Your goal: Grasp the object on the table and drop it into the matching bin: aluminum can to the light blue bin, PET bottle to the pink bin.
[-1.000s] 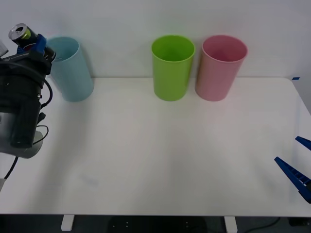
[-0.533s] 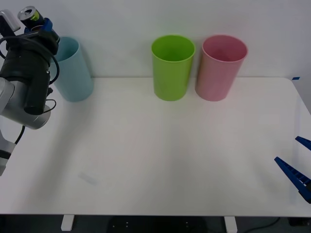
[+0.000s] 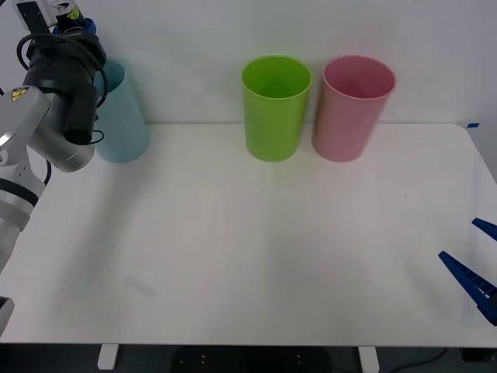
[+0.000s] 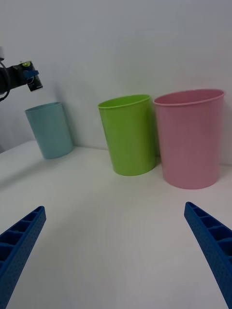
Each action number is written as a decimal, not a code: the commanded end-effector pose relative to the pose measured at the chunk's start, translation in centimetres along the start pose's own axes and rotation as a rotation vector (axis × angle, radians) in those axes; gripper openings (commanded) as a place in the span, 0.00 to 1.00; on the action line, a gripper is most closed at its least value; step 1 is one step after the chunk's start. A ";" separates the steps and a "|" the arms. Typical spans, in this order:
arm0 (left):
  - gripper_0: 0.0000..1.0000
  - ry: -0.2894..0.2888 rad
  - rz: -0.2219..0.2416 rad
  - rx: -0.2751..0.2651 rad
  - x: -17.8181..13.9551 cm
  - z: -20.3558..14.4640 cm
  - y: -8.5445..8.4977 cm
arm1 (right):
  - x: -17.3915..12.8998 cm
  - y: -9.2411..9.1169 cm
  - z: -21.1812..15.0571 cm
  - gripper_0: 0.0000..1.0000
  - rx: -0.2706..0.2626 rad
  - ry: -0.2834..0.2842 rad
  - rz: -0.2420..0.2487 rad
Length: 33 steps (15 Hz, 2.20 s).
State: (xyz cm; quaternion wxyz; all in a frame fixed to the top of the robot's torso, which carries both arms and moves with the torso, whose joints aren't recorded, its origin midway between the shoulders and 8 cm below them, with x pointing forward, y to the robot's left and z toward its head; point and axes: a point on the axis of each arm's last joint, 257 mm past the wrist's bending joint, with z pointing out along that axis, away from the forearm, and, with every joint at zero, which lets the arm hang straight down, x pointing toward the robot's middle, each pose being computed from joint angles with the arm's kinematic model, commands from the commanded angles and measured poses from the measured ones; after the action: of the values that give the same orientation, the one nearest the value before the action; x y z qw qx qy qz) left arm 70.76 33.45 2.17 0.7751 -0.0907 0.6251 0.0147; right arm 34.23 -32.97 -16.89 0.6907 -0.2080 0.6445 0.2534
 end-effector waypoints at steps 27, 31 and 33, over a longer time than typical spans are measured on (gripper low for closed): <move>1.00 0.041 0.059 -0.092 0.8 2.0 1.1 | 0.0 0.0 0.0 1.00 0.000 0.000 0.000; 1.00 0.024 0.006 -0.060 0.6 0.1 1.3 | 0.0 0.0 0.0 1.00 0.000 0.000 0.000; 1.00 0.015 -0.015 -0.035 0.5 -1.3 1.5 | 0.0 0.0 0.0 1.00 0.000 0.000 0.000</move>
State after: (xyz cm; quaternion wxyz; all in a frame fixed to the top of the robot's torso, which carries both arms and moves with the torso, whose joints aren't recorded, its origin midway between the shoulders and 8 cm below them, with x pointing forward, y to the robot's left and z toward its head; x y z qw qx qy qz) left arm 69.96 34.71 1.27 0.7671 -0.1105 0.6315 0.0261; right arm 34.23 -32.97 -16.89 0.6907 -0.2080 0.6445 0.2534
